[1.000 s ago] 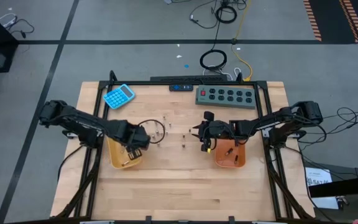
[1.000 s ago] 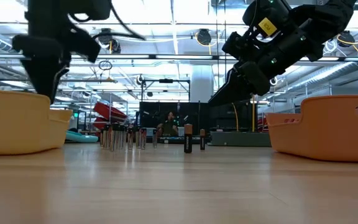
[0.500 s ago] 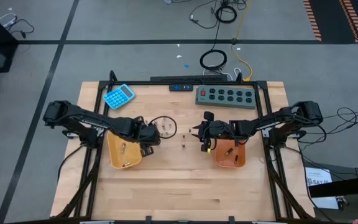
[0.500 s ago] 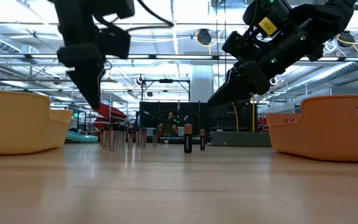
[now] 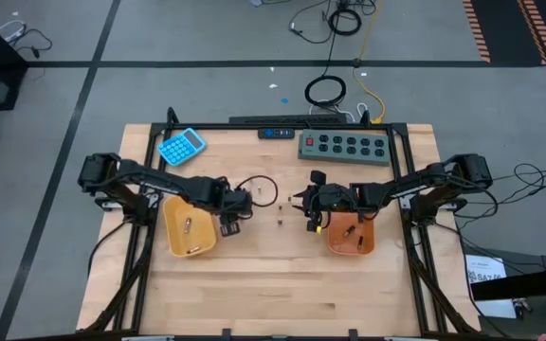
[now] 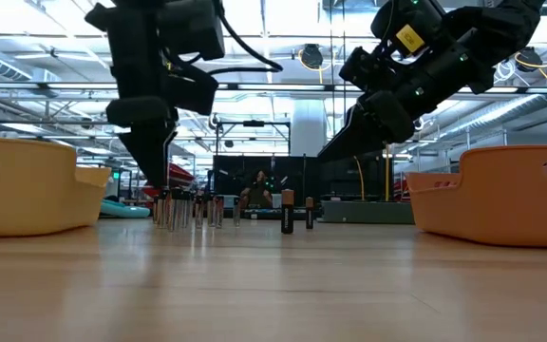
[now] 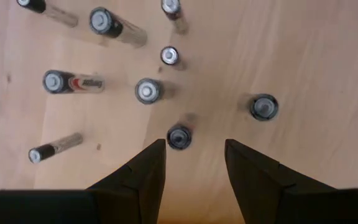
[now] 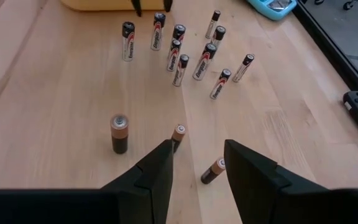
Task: Sort batteries
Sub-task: Put the silver battery into the yellow bin
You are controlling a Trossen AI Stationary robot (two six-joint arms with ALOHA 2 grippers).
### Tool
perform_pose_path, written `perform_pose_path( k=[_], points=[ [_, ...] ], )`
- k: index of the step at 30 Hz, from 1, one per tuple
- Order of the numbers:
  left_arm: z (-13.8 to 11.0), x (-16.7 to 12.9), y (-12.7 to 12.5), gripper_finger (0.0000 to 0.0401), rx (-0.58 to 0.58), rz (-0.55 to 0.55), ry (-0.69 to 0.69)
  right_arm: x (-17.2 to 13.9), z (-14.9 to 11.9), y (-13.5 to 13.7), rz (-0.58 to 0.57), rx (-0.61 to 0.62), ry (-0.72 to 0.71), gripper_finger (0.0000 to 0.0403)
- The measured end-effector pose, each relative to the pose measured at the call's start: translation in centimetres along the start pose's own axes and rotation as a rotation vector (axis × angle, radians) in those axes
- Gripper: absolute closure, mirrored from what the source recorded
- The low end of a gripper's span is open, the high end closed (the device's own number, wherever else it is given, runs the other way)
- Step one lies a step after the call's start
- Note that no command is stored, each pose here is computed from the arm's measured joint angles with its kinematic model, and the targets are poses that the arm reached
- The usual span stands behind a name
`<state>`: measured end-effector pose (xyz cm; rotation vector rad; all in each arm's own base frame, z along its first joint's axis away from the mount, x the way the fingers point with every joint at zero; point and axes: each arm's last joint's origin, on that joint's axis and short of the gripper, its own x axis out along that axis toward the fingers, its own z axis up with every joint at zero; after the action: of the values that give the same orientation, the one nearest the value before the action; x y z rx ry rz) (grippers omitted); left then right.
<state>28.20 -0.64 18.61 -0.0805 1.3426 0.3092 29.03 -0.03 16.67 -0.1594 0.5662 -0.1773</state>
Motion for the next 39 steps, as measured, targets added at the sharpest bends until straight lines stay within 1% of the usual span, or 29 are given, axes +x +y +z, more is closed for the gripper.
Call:
perform_pose_path(
  k=[8,18,21,26,29,36,39],
  points=[
    [0.5,0.2,1.0,0.0226,-0.037,-0.023,-0.009,0.0,0.0,0.0,0.000,-0.004,0.004,0.0268],
    [0.8,1.8,0.7,0.0226,-0.030,-0.022,0.024,0.0,0.0,0.0,0.000,-0.004,0.005,0.0268],
    [0.9,1.9,0.6,0.0226,-0.016,-0.021,0.016,0.0,-0.1,0.0,0.000,-0.004,0.006,0.0268],
    [0.9,1.9,0.9,0.0229,-0.026,-0.020,0.019,0.0,-0.1,0.0,0.000,-0.004,0.005,0.0268],
    [0.9,2.0,1.0,0.0247,-0.029,-0.026,0.021,0.0,-0.1,0.0,0.000,-0.004,0.005,0.0268],
    [0.9,1.9,0.8,0.0316,-0.027,-0.053,0.028,0.0,0.0,0.0,0.000,-0.003,0.005,0.0268],
    [0.9,1.9,0.8,0.0337,-0.027,-0.055,0.030,0.0,0.0,0.0,0.000,-0.003,0.005,0.0268]
  ],
)
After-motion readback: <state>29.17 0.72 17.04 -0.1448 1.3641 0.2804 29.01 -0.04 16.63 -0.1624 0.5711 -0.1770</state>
